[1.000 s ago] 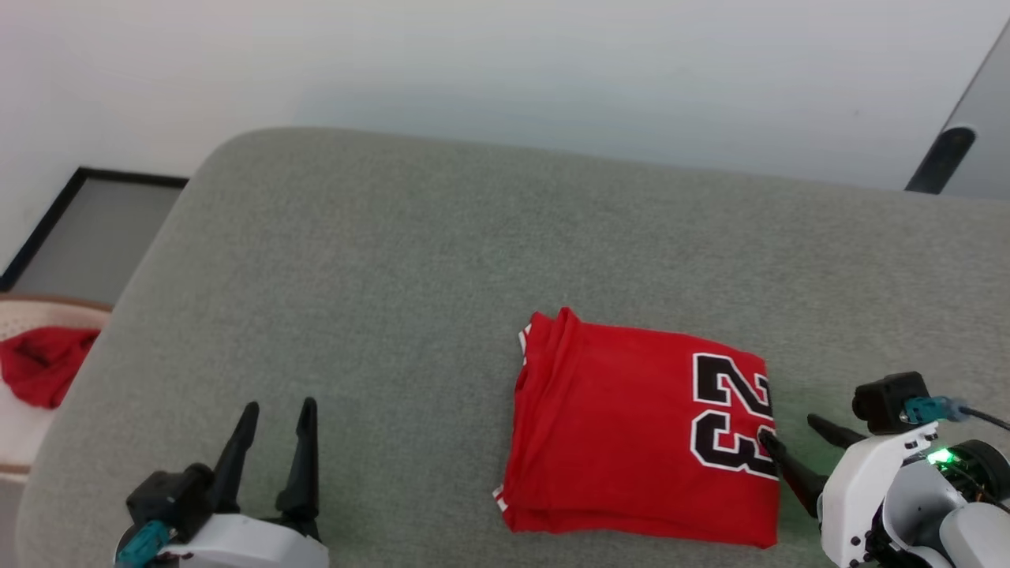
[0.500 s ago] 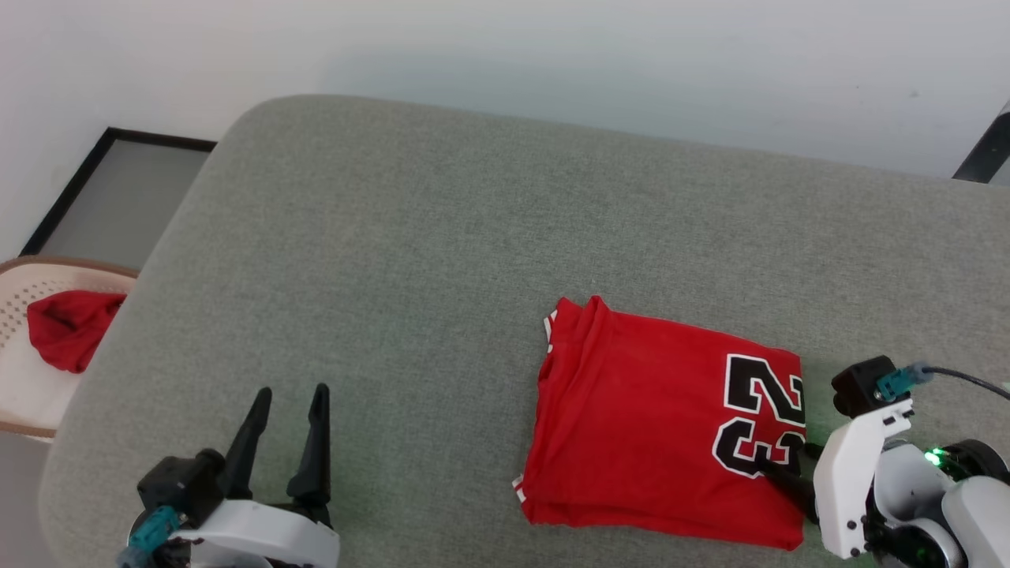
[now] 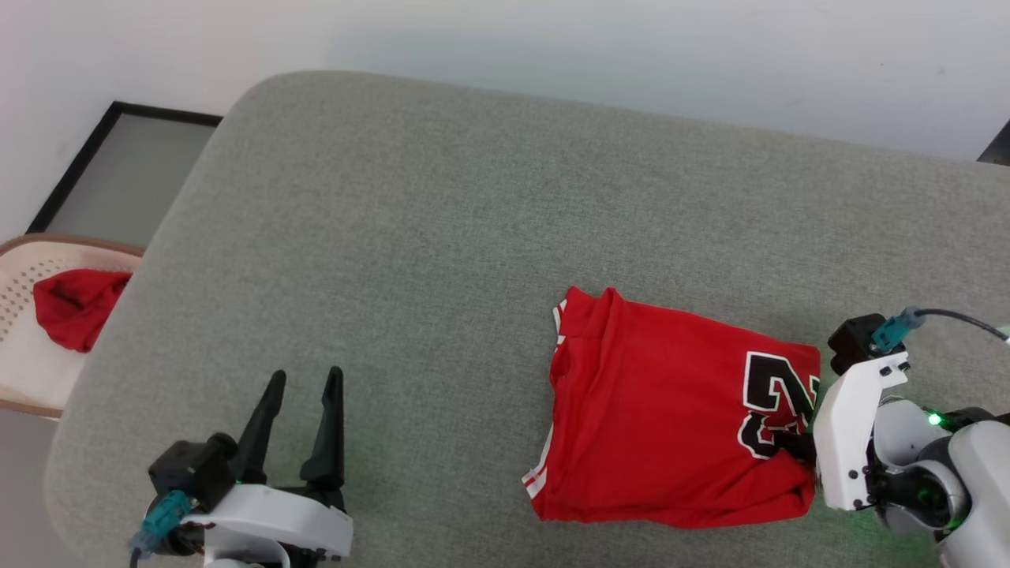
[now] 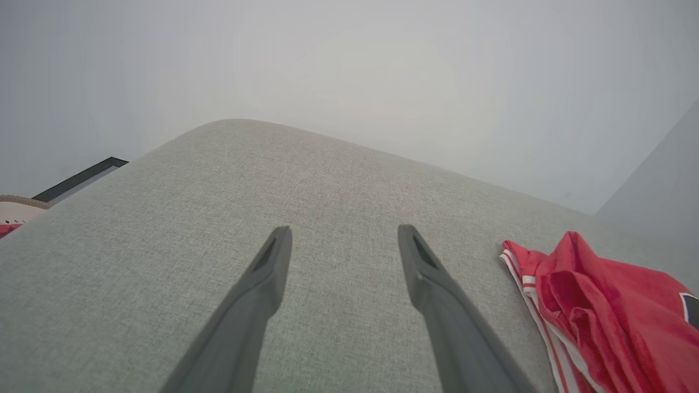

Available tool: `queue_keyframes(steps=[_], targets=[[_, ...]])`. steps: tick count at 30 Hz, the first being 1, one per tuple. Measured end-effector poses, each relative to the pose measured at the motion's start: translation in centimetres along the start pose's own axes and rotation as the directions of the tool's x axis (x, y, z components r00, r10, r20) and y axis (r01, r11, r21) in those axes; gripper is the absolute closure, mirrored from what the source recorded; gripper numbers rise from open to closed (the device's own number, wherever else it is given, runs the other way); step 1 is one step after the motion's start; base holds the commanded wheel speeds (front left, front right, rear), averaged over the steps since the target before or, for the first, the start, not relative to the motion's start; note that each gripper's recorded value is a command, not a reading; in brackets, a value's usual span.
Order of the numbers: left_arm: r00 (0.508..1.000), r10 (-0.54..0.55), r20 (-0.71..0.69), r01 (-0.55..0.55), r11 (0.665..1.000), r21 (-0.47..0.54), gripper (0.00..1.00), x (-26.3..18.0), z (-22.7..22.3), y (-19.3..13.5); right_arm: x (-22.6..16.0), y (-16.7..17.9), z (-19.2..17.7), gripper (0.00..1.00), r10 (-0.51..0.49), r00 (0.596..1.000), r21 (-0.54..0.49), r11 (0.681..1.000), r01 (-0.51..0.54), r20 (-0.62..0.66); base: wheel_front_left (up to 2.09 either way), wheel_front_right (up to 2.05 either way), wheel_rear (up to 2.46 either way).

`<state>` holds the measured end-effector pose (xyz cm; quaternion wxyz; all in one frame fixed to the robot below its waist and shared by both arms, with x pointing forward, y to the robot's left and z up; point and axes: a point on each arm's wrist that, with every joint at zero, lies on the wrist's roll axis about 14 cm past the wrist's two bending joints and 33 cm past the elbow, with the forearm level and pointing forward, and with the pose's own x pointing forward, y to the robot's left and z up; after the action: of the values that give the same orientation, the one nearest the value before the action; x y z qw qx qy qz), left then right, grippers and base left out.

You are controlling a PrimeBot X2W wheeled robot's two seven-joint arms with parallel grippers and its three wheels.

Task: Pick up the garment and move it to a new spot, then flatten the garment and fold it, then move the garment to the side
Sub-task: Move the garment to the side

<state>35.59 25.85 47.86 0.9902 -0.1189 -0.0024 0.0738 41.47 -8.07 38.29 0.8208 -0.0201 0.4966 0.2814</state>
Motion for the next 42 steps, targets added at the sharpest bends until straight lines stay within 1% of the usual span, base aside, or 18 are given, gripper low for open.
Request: queue_keyframes(steps=[5, 10, 17, 23, 29, 32, 37, 42], targets=[[1.0, 0.006, -0.006, -0.006, 1.0, -0.002, 0.0, 0.1, -0.2, 0.1, 0.2, -0.5, 0.4, 1.0, 0.004, 1.0, 0.016, 1.0, -0.004, -0.008, 0.0, 0.0, 0.0], [1.0, 0.009, -0.004, -0.009, 1.0, -0.002, 0.0, 0.2, -0.2, 0.2, -0.3, -1.5, 1.3, 1.0, -0.018, 0.999, 0.014, 1.0, 0.018, 0.026, 0.0, 0.0, 0.0], [1.0, -0.021, 0.004, 0.021, 1.0, 0.006, 0.0, 1.0, 0.0, -0.6, -2.6, -5.9, 2.4, 1.0, -0.131, 0.99, -0.001, 0.991, 0.131, 0.057, 0.0, 0.0, 0.0], [0.997, -0.072, 0.003, 0.072, 0.997, 0.011, 0.0, 2.6, -0.1, -2.2, -5.2, -10.1, 2.8, 1.0, -0.241, 0.968, -0.021, 0.97, 0.243, 0.069, 0.0, 0.0, 0.0], [0.992, -0.125, -0.008, 0.125, 0.992, 0.015, 0.0, 4.3, -0.8, -4.0, -8.3, -15.2, 2.7, 1.0, -0.366, 0.928, -0.018, 0.93, 0.368, 0.07, 0.0, 0.0, 0.0], [0.989, -0.149, -0.018, 0.15, 0.989, 0.015, 0.0, 5.1, -1.4, -4.9, -9.9, -17.6, 1.9, 1.0, -0.424, 0.904, -0.009, 0.905, 0.426, 0.058, 0.0, 0.0, 0.0], [0.981, -0.193, -0.034, 0.194, 0.981, 0.013, 0.0, 6.5, -2.3, -6.5, -13.0, -21.6, 0.8, 1.0, -0.528, 0.847, -0.004, 0.849, 0.529, 0.054, 0.0, 0.0, 0.0], [0.97, -0.239, -0.052, 0.239, 0.971, 0.008, 0.0, 7.8, -3.4, -8.1, -15.7, -24.7, -0.4, 1.0, -0.615, 0.788, -0.007, 0.788, 0.615, 0.041, 0.0, 0.0, 0.0]])
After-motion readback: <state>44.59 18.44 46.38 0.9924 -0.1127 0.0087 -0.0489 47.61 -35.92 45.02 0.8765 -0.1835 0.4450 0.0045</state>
